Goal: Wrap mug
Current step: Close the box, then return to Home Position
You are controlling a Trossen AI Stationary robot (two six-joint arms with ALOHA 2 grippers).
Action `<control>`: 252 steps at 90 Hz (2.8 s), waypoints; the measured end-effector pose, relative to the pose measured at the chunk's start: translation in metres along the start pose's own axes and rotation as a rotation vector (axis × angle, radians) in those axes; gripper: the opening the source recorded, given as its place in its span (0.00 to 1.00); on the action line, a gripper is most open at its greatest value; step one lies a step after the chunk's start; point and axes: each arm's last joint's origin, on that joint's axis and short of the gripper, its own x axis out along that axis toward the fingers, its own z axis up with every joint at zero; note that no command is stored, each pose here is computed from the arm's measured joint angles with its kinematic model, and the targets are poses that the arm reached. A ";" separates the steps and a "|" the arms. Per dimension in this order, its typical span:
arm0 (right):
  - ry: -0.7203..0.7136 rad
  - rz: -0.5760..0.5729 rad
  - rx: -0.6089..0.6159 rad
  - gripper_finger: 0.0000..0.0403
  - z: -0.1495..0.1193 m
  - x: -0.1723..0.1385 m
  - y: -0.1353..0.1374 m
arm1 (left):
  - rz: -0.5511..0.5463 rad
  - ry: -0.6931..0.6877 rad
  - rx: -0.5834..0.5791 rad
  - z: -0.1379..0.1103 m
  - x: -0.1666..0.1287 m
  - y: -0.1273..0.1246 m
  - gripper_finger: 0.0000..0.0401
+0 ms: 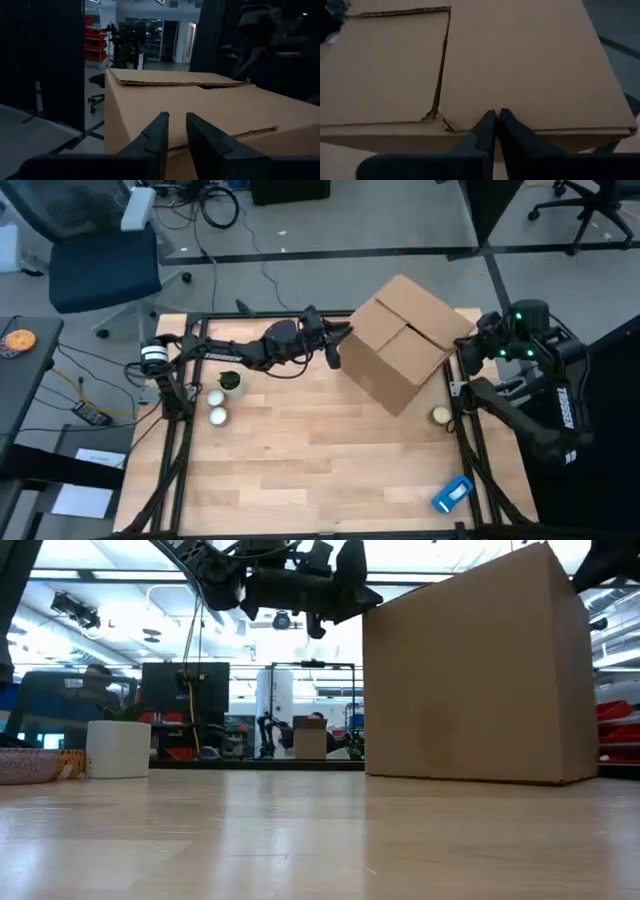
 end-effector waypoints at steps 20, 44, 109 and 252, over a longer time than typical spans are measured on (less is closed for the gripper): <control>-0.037 0.029 0.006 0.00 -0.011 -0.009 0.007 | 0.009 -0.001 -0.006 0.000 0.000 0.004 0.13; -0.047 0.074 0.042 0.00 -0.015 -0.012 0.010 | -0.016 0.009 -0.040 0.000 0.000 0.003 0.13; -0.147 0.131 0.030 0.00 -0.031 -0.036 0.024 | -0.158 -0.048 -0.053 0.012 -0.004 -0.005 0.13; 0.104 0.969 0.028 0.00 -0.041 0.024 0.018 | -0.339 0.107 0.201 0.126 -0.123 -0.038 0.13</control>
